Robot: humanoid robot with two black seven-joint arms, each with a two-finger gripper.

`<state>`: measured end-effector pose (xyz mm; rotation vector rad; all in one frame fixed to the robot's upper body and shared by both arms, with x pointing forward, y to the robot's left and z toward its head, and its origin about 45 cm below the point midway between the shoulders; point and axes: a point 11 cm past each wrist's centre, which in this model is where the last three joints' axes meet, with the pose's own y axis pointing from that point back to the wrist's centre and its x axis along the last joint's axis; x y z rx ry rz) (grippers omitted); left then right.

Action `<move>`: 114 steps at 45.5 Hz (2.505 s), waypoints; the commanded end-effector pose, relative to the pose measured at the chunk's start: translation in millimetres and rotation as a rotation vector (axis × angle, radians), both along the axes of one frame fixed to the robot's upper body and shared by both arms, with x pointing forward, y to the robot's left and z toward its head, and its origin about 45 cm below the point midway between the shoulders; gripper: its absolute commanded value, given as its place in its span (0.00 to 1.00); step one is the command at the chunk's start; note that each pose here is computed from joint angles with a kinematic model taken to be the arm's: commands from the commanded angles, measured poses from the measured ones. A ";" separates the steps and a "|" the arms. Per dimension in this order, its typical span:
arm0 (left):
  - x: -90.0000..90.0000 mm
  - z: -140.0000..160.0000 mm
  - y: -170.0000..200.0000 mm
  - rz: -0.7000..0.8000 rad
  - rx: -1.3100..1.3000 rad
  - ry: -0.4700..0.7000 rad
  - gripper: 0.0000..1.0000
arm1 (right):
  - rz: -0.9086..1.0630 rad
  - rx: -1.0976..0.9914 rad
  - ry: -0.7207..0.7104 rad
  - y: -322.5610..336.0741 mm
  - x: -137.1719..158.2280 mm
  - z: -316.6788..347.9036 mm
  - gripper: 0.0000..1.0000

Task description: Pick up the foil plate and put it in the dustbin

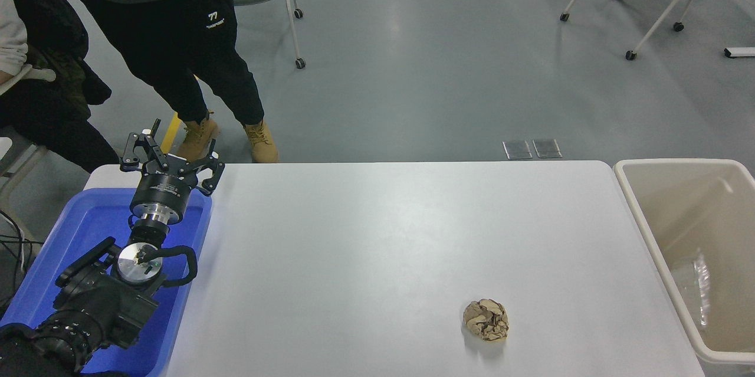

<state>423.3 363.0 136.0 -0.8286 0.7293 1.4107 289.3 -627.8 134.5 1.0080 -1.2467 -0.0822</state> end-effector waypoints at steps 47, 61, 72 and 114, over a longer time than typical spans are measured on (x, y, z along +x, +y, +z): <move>0.5 0.4 -0.7 -0.001 -0.001 -0.001 0.99 | 0.756 0.047 0.011 267.1 189.8 203.8 1.00; -0.1 0.0 0.2 0.000 0.000 0.000 0.99 | 0.841 0.186 0.372 295.4 139.8 215.2 1.00; 0.0 -0.3 -0.5 -0.001 -0.001 0.000 0.99 | 0.846 0.243 0.585 299.1 102.8 218.8 1.00; -0.1 0.0 0.2 0.000 0.000 0.000 0.99 | 0.899 0.282 0.609 320.9 91.2 226.5 1.00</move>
